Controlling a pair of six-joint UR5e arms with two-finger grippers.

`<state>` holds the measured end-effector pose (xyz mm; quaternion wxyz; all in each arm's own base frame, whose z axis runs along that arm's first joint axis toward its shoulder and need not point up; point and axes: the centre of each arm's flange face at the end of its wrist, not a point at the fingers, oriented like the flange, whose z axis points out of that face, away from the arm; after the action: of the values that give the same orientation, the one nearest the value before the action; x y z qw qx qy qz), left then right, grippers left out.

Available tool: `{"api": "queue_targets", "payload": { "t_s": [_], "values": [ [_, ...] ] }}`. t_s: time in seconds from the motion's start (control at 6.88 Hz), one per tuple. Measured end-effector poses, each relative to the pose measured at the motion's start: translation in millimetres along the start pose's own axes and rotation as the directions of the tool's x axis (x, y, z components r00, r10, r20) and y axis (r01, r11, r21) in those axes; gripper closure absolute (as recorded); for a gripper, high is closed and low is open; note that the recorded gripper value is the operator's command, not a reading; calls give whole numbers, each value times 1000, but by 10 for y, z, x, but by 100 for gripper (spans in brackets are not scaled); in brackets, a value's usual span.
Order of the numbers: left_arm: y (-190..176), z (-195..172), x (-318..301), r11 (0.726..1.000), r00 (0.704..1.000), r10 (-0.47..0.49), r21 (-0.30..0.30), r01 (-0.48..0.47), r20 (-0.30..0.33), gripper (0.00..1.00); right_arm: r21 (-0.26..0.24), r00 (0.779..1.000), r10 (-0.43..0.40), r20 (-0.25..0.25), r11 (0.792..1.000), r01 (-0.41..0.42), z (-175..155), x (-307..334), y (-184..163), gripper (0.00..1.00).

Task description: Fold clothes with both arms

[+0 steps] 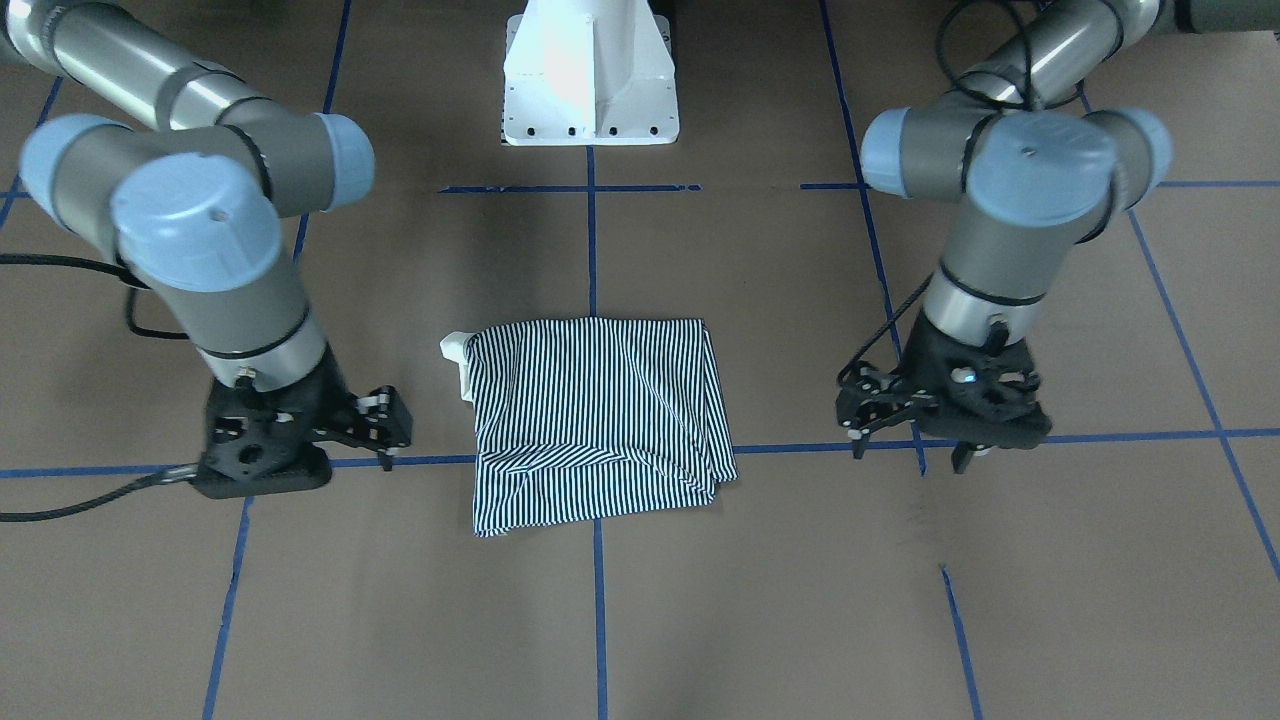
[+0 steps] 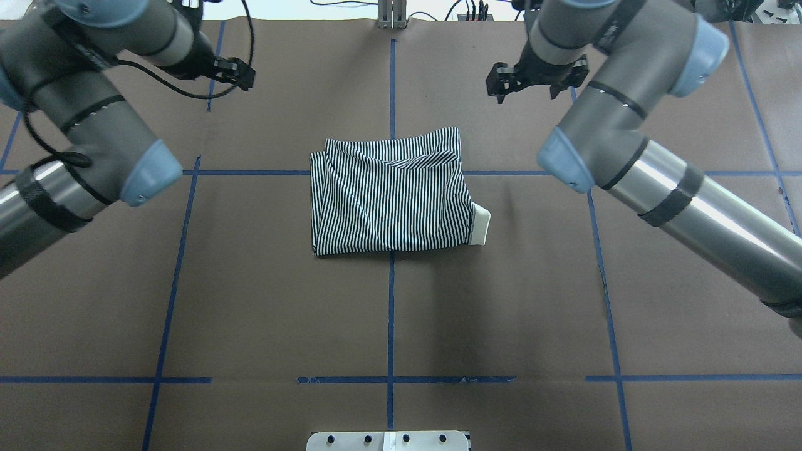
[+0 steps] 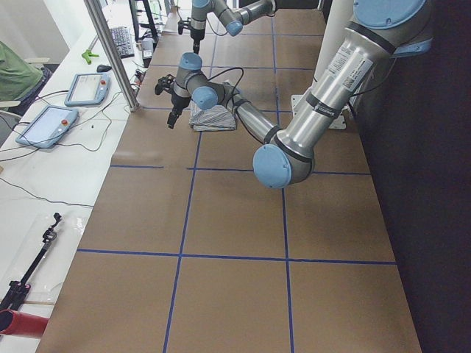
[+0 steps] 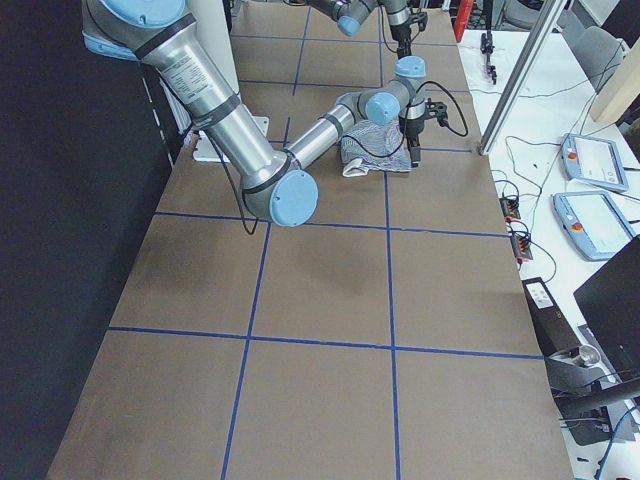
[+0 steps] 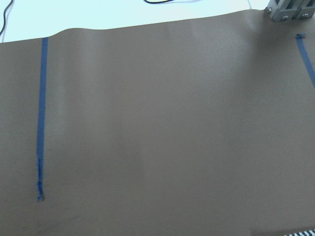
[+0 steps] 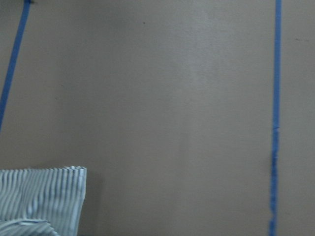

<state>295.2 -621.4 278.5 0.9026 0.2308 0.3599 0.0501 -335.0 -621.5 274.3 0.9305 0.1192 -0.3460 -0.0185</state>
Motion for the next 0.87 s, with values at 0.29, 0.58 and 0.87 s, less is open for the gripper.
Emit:
{"api": "queue_targets", "payload": {
  "t_s": [0.29, 0.58, 0.87],
  "values": [
    [25, -685, -1132, 986, 985, 167, -33, -165, 50, 0, -53, 990, -143, -21, 988, 141, -372, 1500, 400, 0],
    [313, -1076, -2352, 973, 972, 224, -72, -219, 68, 0, -101, 973, -230, -20, 969, 227, -592, 3003, 941, 0],
    [1053, -1114, -3259, 985, 989, 136, -114, -129, 57, 0, -167, 985, -169, -19, 972, 164, -483, 4115, 1725, 0]
  ]
}}
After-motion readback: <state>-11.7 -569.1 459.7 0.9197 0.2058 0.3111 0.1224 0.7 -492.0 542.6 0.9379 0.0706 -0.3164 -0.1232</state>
